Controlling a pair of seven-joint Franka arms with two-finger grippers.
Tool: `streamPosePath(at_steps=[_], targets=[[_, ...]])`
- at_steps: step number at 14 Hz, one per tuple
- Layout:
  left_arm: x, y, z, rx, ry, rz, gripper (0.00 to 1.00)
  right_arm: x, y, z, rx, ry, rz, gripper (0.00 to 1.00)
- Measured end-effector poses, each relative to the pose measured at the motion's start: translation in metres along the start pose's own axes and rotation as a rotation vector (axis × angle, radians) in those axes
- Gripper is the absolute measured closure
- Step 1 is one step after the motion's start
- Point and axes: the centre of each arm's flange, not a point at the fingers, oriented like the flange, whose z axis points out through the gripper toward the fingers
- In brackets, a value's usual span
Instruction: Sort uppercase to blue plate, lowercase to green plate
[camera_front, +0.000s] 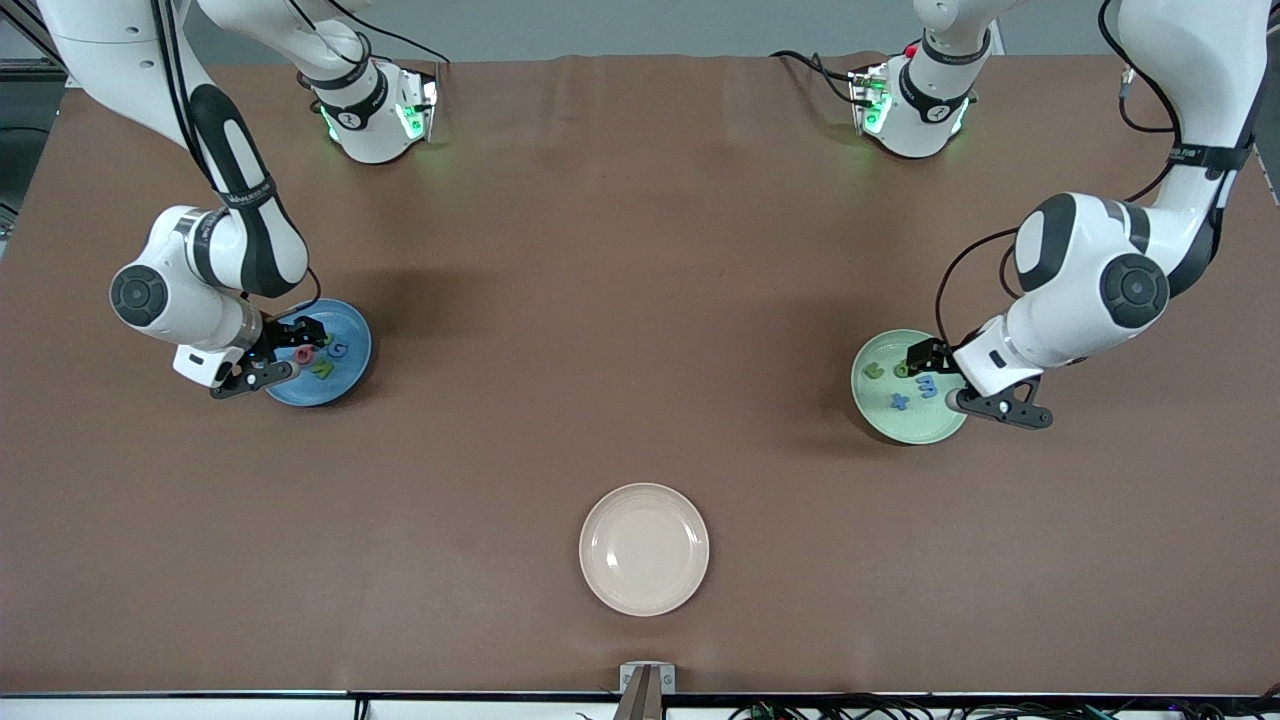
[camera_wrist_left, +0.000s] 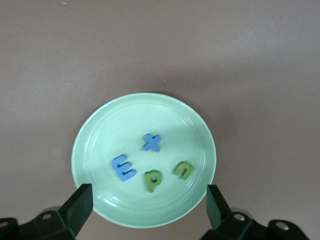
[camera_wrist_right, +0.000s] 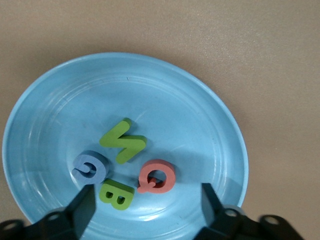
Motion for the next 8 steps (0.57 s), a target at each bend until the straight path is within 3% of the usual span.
streamPosePath(at_steps=[5, 8], targets=[[-0.01, -0.029, -0.031, 0.041, 0.041, -0.055, 0.0, 0.005, 0.0, -0.009, 0.001, 0.013, -0.001, 0.0], [-0.014, -0.046, -0.051, 0.061, 0.061, -0.088, 0.0, 0.015, -0.003, -0.042, 0.035, -0.004, 0.031, 0.0]])
